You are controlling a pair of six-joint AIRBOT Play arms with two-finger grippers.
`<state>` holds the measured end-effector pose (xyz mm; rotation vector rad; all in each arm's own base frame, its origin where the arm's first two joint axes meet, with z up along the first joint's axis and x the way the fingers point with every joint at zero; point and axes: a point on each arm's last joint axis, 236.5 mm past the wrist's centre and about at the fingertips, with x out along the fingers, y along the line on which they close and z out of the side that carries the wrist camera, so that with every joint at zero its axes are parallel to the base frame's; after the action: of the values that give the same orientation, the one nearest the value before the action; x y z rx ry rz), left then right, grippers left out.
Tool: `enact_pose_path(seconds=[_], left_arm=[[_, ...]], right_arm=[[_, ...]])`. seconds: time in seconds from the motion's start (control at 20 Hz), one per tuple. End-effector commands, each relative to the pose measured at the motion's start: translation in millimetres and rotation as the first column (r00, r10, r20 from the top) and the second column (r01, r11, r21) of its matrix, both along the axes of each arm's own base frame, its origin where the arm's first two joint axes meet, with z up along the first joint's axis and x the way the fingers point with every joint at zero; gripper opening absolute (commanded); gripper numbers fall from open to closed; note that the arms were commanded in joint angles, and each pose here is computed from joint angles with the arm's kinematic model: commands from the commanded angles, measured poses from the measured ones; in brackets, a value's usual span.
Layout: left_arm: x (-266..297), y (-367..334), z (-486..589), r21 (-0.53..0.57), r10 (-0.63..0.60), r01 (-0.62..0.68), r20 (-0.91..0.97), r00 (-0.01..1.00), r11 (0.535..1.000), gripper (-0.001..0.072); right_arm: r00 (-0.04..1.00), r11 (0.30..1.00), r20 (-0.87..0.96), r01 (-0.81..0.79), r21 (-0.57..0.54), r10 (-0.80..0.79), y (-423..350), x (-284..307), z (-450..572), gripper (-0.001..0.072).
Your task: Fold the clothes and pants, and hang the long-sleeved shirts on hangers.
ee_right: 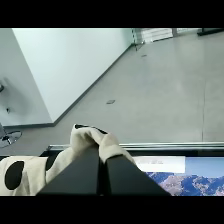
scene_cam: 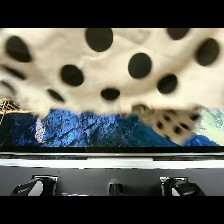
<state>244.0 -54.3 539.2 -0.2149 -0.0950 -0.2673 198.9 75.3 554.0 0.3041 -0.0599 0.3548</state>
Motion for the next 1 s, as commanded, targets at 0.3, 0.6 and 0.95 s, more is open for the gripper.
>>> enact_pose_path(seconds=[0.3, 0.6, 0.95], left_arm=[[105, 19, -201, -0.175, -0.074, -0.037, -0.588, 0.805, 0.984, 0.0024], [228, -29, -386, -0.236, -0.181, -0.015, -0.784, 0.594, 0.972, 0.0024], [258, -60, -549, -0.226, -0.199, -0.045, -0.922, 0.333, 0.973, 0.0026]], right_arm=[[0.894, 0.996, -0.445, 0.079, 0.033, -0.057, 13, 172, -127, 0.0036], [0.671, 0.992, -0.738, 0.028, 0.121, 0.071, 74, 349, -333, 0.0037], [0.369, 0.996, -0.927, 0.023, 0.082, 0.068, 89, 378, -522, 0.0127]])
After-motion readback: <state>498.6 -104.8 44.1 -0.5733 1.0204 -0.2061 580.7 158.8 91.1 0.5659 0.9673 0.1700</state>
